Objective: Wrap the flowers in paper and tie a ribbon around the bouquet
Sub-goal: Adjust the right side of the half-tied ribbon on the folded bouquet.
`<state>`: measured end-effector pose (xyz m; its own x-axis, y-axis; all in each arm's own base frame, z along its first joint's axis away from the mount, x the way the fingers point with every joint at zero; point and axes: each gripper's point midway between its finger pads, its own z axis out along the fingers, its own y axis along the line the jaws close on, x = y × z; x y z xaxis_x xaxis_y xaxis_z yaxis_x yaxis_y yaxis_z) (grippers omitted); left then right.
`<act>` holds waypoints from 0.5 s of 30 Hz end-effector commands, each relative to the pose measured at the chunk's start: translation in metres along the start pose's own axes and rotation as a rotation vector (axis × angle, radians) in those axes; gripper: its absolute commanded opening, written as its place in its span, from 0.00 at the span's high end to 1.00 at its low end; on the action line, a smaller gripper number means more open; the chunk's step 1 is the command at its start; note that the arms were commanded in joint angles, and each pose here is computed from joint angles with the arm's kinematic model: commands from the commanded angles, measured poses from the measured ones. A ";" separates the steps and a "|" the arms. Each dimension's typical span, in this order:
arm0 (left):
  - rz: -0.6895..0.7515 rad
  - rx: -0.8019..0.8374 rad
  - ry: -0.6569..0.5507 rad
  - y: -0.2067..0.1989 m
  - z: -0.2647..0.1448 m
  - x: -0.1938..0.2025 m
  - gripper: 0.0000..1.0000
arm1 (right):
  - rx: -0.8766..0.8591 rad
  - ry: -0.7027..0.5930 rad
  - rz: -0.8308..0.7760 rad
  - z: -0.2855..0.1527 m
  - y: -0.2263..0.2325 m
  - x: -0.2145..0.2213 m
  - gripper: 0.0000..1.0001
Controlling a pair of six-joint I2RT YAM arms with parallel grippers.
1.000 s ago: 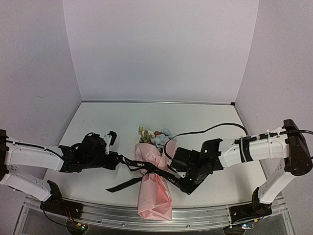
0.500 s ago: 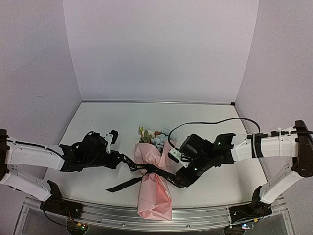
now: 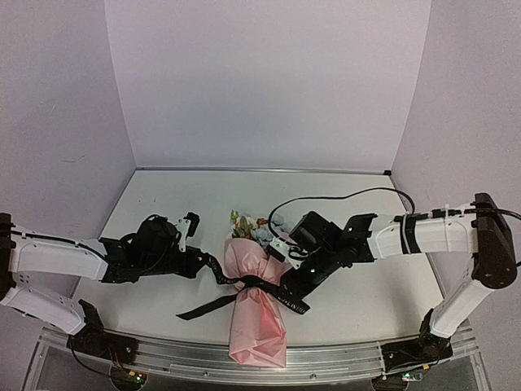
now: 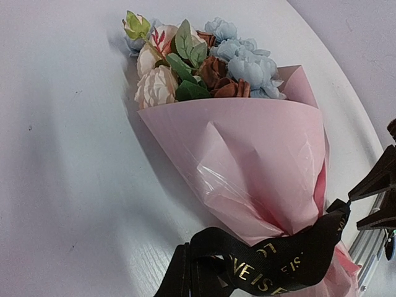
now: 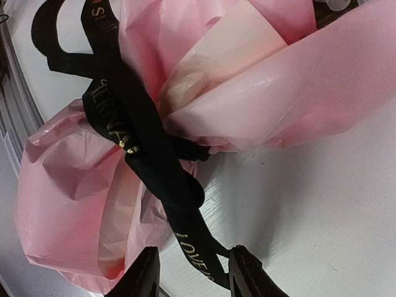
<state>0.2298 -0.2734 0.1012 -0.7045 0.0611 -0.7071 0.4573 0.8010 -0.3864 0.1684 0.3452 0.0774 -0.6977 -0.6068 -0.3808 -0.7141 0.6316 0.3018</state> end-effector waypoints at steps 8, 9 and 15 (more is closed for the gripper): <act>0.010 0.036 -0.033 -0.013 -0.001 -0.019 1.00 | -0.038 -0.042 0.048 -0.004 0.001 -0.022 0.72; 0.010 0.037 -0.032 -0.013 -0.001 -0.018 1.00 | -0.031 -0.041 0.048 -0.004 -0.001 -0.021 0.70; 0.009 0.038 -0.026 -0.014 0.000 -0.018 1.00 | -0.071 -0.031 0.079 -0.003 -0.004 -0.022 0.65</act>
<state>0.2285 -0.2744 0.1006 -0.7078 0.0649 -0.7035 0.4612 0.7968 -0.3905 0.1779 0.3442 0.0788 -0.7398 -0.5659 -0.3639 -0.6715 0.6547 0.3470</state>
